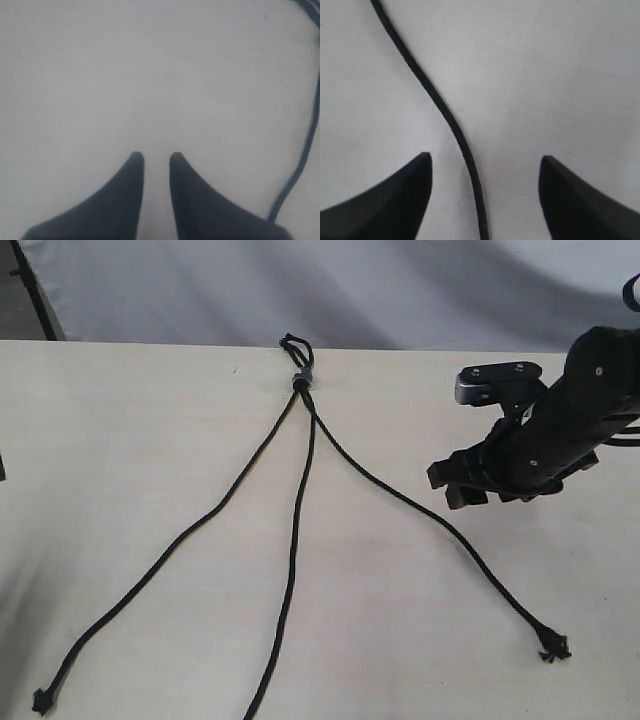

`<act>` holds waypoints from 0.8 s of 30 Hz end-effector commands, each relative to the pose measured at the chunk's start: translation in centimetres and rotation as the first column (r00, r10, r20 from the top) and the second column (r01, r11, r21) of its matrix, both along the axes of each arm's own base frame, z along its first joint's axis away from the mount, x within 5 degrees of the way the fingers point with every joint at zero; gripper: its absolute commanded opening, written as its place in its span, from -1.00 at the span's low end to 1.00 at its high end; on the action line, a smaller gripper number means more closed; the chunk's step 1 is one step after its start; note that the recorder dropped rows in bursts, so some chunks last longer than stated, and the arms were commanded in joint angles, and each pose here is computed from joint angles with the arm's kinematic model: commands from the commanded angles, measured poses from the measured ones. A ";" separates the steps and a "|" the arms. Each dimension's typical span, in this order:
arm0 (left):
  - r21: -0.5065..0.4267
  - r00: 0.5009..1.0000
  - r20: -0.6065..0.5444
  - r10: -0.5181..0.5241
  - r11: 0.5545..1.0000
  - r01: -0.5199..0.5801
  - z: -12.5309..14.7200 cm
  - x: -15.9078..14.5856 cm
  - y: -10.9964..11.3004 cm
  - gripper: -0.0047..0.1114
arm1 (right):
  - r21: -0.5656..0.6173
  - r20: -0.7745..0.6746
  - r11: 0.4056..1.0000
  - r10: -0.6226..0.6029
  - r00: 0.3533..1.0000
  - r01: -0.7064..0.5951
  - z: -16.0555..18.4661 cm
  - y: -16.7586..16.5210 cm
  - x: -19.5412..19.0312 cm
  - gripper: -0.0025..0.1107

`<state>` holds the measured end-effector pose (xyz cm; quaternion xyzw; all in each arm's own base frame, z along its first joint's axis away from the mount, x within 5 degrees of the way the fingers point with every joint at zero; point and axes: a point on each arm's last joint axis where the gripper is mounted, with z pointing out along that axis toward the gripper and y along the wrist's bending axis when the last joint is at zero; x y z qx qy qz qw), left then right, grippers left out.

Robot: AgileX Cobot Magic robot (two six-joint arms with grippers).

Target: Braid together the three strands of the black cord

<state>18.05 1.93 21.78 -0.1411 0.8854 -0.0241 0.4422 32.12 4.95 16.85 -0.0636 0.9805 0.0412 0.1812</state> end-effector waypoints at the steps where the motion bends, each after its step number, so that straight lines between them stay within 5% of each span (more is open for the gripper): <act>1: -0.008 0.993 -0.005 -0.115 0.993 0.115 0.1 0.2 -2.2 -0.19 | -0.024 0.069 0.999 0.038 0.997 -0.037 2.8 -0.3 0.5 0.22; 5: -0.007 0.945 0.018 -0.328 0.945 0.328 0.2 -0.1 -6.2 0.00 | -0.037 0.187 0.998 0.052 0.981 -0.046 6.2 -0.4 0.7 0.22; 13: -0.042 0.777 -0.061 -0.627 0.779 0.625 -0.7 1.0 -15.0 0.01 | -0.037 0.289 0.998 0.059 0.956 -0.051 8.2 -0.4 0.5 0.22; 19: -0.016 0.652 -0.237 -0.721 0.674 0.739 -2.6 3.9 -21.2 0.01 | -0.059 0.272 0.996 0.077 0.959 -0.063 8.1 -0.6 0.3 0.22; 24: -0.024 0.588 -0.422 -0.690 0.657 0.753 -5.0 6.4 -23.5 0.01 | -0.070 0.273 0.995 0.084 0.958 -0.068 8.1 -0.6 0.3 0.22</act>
